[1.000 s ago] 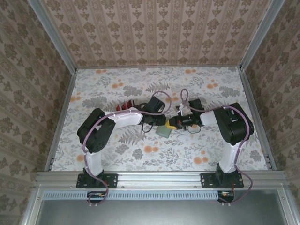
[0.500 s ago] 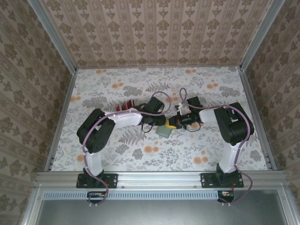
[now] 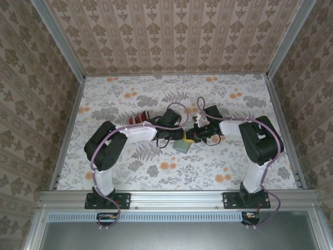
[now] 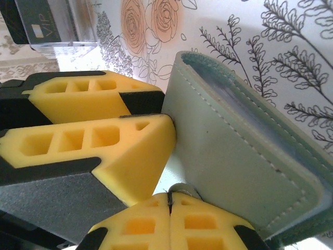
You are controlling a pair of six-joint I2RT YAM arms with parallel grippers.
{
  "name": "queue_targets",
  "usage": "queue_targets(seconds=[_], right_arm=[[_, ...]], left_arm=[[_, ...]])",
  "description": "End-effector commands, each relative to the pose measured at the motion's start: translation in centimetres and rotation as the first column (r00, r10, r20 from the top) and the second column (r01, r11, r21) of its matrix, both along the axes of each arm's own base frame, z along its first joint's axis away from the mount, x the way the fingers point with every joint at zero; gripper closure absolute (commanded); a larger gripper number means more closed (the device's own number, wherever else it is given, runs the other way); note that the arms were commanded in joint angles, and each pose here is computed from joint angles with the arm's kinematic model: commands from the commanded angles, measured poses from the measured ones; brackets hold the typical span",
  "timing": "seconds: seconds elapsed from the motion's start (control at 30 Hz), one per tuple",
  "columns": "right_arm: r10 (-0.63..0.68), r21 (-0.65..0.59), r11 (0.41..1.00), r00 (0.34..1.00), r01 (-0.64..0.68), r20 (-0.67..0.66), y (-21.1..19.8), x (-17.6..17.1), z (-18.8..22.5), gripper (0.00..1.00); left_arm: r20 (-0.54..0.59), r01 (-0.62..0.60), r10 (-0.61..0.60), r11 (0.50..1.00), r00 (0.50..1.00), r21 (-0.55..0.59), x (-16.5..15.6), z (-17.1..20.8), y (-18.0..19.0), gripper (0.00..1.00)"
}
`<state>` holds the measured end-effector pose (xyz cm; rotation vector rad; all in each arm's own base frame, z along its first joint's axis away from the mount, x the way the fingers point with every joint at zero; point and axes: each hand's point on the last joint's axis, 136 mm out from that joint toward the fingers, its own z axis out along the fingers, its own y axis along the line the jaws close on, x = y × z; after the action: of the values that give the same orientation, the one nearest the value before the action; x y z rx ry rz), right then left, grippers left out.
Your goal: Put the credit cards into the card holder
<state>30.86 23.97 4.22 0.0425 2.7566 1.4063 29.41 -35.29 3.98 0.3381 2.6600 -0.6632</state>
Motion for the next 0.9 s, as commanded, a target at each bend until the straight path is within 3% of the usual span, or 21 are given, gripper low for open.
queue_targets(seconds=[0.0,0.2,0.47,0.7,0.87], right_arm=[[-0.050,-0.210,0.976,0.996,0.065,0.077,-2.2,0.2,-1.8,0.95],[-0.015,-0.201,0.978,0.974,0.062,0.226,-2.2,1.5,4.2,0.70],[-0.007,-0.263,0.956,0.906,0.131,0.424,-3.9,2.8,9.4,0.59],[0.020,-0.381,0.882,0.786,0.277,0.618,-7.8,3.1,13.5,0.52],[0.039,-0.439,0.782,0.669,0.442,0.742,-11.7,3.1,16.4,0.47]], left_arm=[[-0.051,0.043,-0.043,0.999,0.998,-0.003,-1.7,-0.5,0.0,0.75],[0.036,0.032,-0.032,0.999,0.999,-0.021,0.1,3.3,0.9,0.69],[0.215,0.001,0.006,1.000,0.977,-0.031,1.5,9.2,3.6,0.60],[0.395,-0.129,0.118,0.992,0.911,0.003,1.7,13.6,10.0,0.55],[0.482,-0.295,0.256,0.956,0.838,0.005,1.7,16.0,16.9,0.42]])
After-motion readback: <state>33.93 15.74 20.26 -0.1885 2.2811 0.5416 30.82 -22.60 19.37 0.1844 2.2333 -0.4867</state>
